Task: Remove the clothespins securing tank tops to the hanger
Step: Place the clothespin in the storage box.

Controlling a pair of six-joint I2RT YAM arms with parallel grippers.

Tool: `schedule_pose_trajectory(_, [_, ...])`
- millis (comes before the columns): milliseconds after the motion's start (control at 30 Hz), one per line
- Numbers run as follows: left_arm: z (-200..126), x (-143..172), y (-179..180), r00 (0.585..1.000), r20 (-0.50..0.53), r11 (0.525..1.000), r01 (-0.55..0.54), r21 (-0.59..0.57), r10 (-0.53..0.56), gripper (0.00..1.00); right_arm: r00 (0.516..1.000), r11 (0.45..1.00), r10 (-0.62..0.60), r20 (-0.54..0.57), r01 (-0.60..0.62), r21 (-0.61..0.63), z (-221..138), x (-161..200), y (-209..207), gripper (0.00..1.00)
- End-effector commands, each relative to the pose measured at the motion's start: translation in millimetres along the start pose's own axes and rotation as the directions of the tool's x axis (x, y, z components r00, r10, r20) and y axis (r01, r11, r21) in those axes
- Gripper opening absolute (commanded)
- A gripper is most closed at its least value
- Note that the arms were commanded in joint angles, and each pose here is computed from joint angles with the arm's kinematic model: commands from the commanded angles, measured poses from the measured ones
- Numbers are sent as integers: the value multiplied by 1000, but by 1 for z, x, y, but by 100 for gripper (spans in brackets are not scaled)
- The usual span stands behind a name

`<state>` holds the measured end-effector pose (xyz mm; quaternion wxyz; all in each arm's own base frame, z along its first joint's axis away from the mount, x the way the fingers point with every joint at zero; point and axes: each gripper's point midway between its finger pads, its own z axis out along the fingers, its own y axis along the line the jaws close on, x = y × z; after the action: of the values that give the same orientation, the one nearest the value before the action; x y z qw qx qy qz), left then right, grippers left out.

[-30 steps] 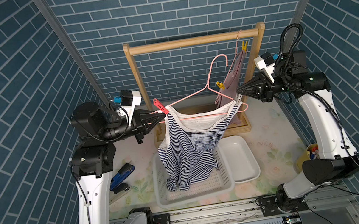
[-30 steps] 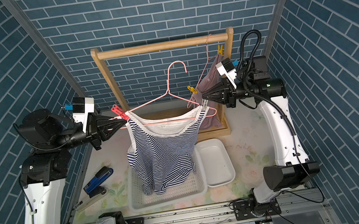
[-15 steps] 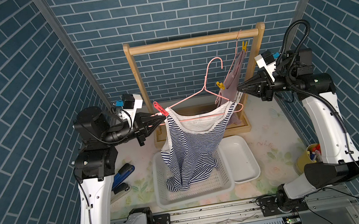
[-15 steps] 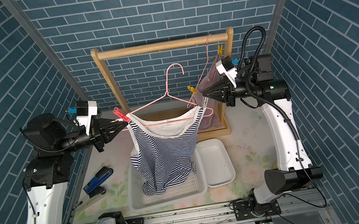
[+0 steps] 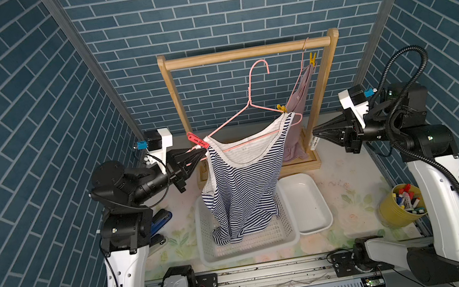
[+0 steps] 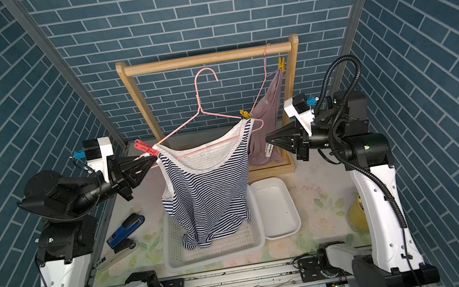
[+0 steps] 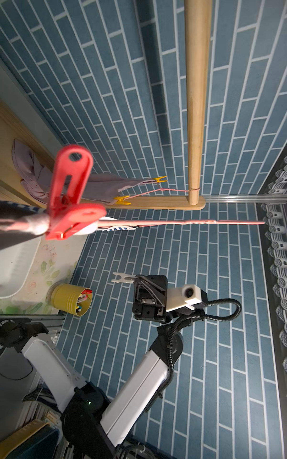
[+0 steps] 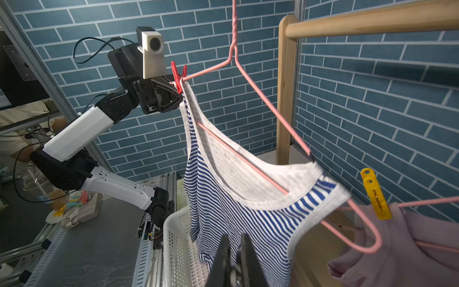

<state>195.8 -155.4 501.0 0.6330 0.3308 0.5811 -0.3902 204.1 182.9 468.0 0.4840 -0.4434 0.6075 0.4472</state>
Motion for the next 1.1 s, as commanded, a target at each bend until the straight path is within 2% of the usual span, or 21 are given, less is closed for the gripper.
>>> schedule_pose_trajectory(0, [-10, -22, -6, 994, 83, 996, -64, -60, 69, 0, 998, 998, 63, -9, -63, 20, 0, 15, -2, 0])
schedule_pose_trajectory(333, [-28, -18, -12, 985, 142, 984, -76, -160, 99, 0, 990, 985, 143, -9, -142, 100, -3, 51, 5, 0])
schedule_pose_trajectory(467, [-32, -15, -10, 984, 142, 977, -82, -196, 111, 0, 986, 968, 166, 9, -165, 188, -6, 67, -2, 0])
schedule_pose_trajectory(533, [-38, -19, -20, 979, 154, 974, -104, -199, 136, 0, 982, 960, 189, 16, -189, 209, -7, 77, -3, 0])
schedule_pose_trajectory(733, [-44, -17, -17, 972, 182, 965, -103, -241, 149, 0, 963, 933, 270, 24, -268, 241, -3, 105, -8, 0])
schedule_pose_trajectory(867, [-44, -11, -11, 974, 190, 964, -75, -257, 126, 0, 946, 899, 324, 19, -314, 304, 0, 125, -20, 0])
schedule_pose_trajectory(1067, [-46, 1, -12, 977, 175, 964, -77, -255, 124, 0, 902, 798, 431, 5, -384, 465, 6, 177, -52, 0])
